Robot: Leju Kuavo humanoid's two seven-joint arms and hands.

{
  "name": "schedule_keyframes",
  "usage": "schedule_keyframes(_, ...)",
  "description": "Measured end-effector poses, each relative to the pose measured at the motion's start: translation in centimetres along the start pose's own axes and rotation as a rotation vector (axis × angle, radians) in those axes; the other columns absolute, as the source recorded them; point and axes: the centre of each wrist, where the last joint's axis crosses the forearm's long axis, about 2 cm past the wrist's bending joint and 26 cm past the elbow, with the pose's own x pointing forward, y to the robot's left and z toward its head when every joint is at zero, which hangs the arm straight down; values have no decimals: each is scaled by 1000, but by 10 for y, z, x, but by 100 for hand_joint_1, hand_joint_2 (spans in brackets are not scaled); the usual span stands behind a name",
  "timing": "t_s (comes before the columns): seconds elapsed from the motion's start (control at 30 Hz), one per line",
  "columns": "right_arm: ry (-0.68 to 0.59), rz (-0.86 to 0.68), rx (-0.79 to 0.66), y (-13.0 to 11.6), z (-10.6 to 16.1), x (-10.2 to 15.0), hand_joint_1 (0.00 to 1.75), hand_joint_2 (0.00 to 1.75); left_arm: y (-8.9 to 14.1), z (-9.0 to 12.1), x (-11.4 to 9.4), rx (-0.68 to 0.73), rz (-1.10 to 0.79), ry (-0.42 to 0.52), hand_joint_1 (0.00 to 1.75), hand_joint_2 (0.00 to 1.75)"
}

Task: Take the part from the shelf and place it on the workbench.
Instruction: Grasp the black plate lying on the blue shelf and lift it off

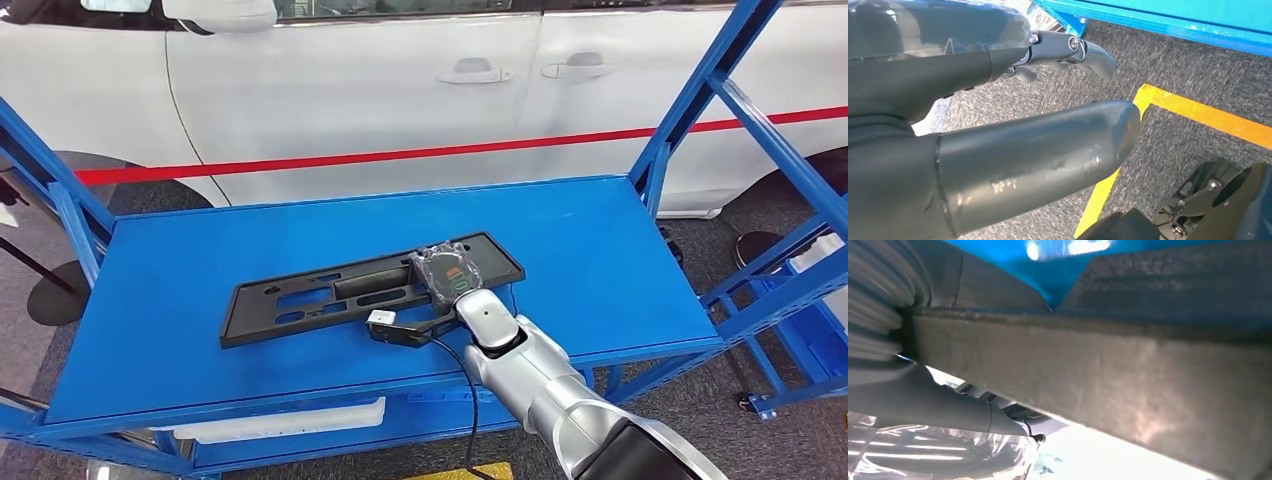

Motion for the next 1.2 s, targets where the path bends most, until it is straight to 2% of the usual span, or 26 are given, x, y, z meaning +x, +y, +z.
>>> schedule_keyframes(0.17, 3, -65, -46, -4, -1, -5, 175, 175, 0, 0, 0, 3, 8, 3, 0, 0)
schedule_keyframes(0.33, 45, -184, -153, -22, -6, -24, 175, 175, -3, 2, -5, 9, 25, 14, 0, 0)
schedule_keyframes(0.43, 64, -278, -242, -47, -12, -41, 175, 175, -4, 3, -9, 16, 40, 23, 0, 0)
schedule_keyframes(0.6, 46, -455, -416, -106, -19, -67, 175, 175, -5, 4, -15, 36, 73, 37, 0, 0)
schedule_keyframes(0.83, -66, -799, -657, -179, -4, -91, 175, 175, -7, 6, -20, 60, 161, 47, 0, 0)
schedule_keyframes(0.9, -95, -860, -713, -192, 4, -97, 175, 175, -8, 7, -22, 71, 215, 30, 0, 87)
schedule_keyframes(0.97, -116, -926, -756, -195, 14, -102, 175, 175, -8, 7, -24, 98, 295, -29, 0, 175)
schedule_keyframes(1.07, -128, -1017, -816, -190, 35, -114, 175, 175, -8, 6, -25, 125, 440, -158, 0, 175)
schedule_keyframes(1.2, -100, -1031, -877, -180, 61, -131, 175, 175, -7, 5, -22, 134, 580, -279, 0, 175)
